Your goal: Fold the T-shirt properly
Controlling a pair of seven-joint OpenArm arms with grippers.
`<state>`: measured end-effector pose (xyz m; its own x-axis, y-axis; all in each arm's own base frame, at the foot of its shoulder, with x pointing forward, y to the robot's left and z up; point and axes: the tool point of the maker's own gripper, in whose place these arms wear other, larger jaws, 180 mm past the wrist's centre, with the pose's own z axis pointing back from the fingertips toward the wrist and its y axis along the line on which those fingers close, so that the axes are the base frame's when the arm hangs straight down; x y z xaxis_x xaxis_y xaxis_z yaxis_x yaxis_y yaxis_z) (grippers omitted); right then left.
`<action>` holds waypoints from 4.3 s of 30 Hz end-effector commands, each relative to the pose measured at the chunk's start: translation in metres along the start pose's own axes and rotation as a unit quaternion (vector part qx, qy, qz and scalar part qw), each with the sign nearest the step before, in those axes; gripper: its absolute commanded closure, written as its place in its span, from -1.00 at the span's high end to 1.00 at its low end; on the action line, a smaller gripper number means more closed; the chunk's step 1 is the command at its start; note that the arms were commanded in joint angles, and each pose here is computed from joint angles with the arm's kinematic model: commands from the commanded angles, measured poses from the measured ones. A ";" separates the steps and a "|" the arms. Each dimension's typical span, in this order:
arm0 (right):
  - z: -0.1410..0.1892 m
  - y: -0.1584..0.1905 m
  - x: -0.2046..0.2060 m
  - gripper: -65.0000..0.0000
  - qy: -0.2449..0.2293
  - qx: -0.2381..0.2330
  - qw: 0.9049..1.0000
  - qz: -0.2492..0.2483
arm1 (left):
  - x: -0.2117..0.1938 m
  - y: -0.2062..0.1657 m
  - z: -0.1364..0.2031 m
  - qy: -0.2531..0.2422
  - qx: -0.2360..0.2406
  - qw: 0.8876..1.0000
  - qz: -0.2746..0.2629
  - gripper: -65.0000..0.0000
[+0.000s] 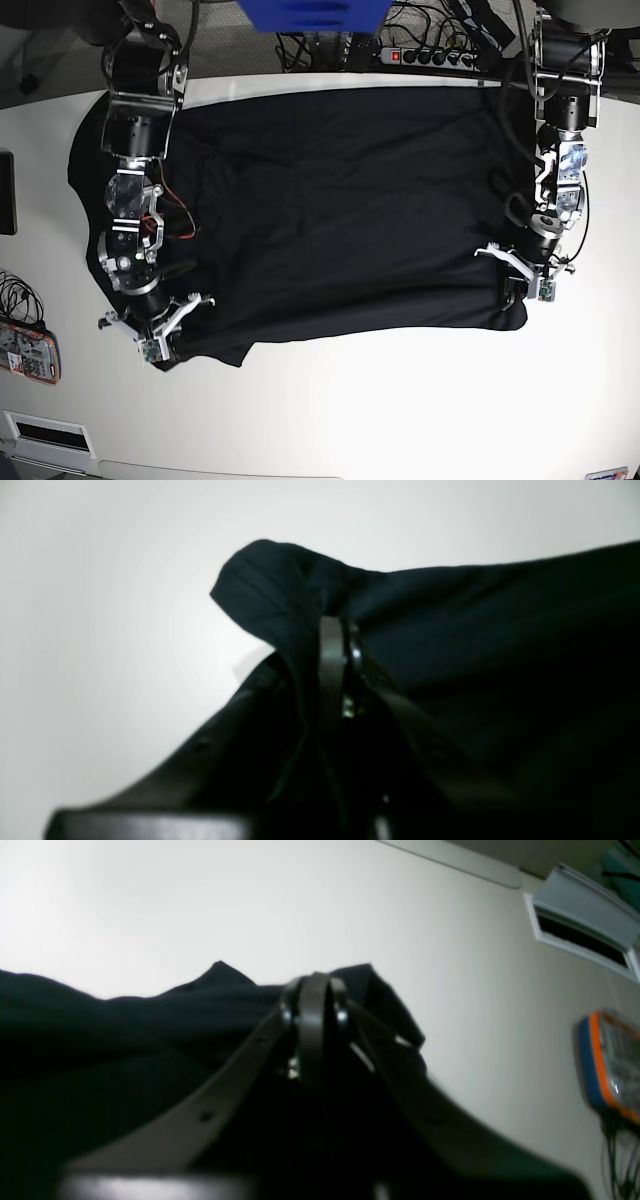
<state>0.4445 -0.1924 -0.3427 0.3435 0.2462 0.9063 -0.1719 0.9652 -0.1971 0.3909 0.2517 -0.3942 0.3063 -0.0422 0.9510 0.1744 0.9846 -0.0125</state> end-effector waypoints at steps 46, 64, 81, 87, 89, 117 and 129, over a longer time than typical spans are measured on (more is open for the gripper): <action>0.019 0.018 -0.021 -0.24 0.106 0.015 0.993 0.047 | 0.014 -0.022 0.071 -0.036 0.009 0.992 -0.124 -1.00; -0.069 0.004 0.009 -0.11 0.131 0.041 0.990 -0.019 | 0.011 -0.027 0.070 -0.036 0.009 0.993 -0.113 -1.00; -0.081 0.025 -0.031 -0.04 0.153 0.072 0.983 -0.066 | 0.012 -0.028 0.070 -0.037 0.008 0.993 -0.114 -1.00; -0.080 0.026 -0.033 -1.00 0.158 0.072 0.983 -0.066 | 0.012 -0.028 0.069 -0.038 0.008 0.993 -0.113 -1.00; -0.079 0.027 -0.036 -1.00 0.169 0.074 0.981 -0.064 | 0.012 -0.028 0.069 -0.038 0.008 0.993 -0.113 -1.00; 0.038 -0.015 0.011 -1.00 0.004 -0.033 0.999 0.023 | 0.040 -0.035 0.081 -0.126 -0.002 0.985 -0.115 -1.00; 0.094 0.010 -0.022 -1.00 0.021 -0.021 0.998 0.047 | 0.019 -0.036 0.133 -0.156 -0.007 0.982 -0.110 -1.00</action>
<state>0.3426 -0.1965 -0.3427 0.4058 0.3396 0.8485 -0.1762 0.9401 -0.2920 0.2591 0.2318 -0.3534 0.0222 -0.1907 0.9814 0.2339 0.9554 0.1804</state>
